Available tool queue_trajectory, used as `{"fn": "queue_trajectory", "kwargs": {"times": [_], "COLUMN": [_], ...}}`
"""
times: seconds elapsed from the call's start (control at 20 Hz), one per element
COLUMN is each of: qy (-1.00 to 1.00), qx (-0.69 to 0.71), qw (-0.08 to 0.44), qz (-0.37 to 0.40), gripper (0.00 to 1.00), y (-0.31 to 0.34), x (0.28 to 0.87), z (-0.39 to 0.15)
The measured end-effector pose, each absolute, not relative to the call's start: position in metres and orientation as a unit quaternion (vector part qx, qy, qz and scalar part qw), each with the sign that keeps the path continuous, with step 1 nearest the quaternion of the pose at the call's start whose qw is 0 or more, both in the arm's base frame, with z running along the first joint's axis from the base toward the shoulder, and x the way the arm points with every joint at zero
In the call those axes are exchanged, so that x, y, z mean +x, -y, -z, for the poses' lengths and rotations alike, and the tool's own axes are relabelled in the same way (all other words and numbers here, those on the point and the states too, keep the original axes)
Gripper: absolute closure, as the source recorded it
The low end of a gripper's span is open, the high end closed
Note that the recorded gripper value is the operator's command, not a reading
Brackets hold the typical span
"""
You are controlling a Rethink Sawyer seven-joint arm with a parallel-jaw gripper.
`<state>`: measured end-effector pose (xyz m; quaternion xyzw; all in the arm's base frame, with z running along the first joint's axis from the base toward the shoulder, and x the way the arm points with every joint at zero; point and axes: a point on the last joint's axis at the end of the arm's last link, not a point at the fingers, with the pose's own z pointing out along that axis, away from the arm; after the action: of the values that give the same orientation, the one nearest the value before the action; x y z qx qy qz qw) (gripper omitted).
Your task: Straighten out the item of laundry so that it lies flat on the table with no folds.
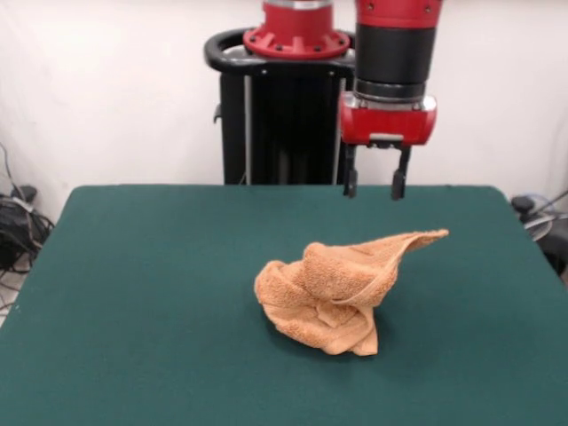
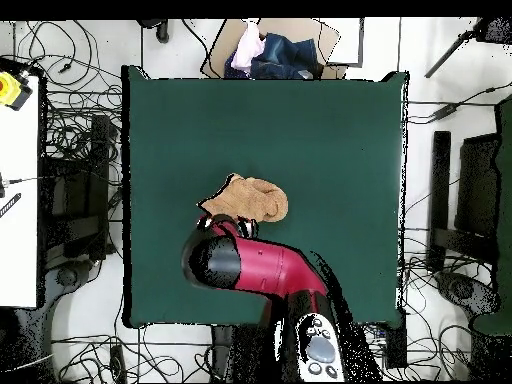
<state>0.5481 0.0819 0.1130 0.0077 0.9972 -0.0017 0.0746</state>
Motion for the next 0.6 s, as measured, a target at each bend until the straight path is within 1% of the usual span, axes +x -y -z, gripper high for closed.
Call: {"fn": "queue_trajectory", "kwargs": {"times": [0.35, 0.6], "qy": [-0.998, -0.998], "qx": [-0.005, -0.001], "qw": [0.06, 0.055], "qz": [-0.003, -0.007], "gripper": [0.0, 0.0], "y": [-0.118, -0.13], "x": [0.522, 0.51], "z": [-0.105, -0.102]}}
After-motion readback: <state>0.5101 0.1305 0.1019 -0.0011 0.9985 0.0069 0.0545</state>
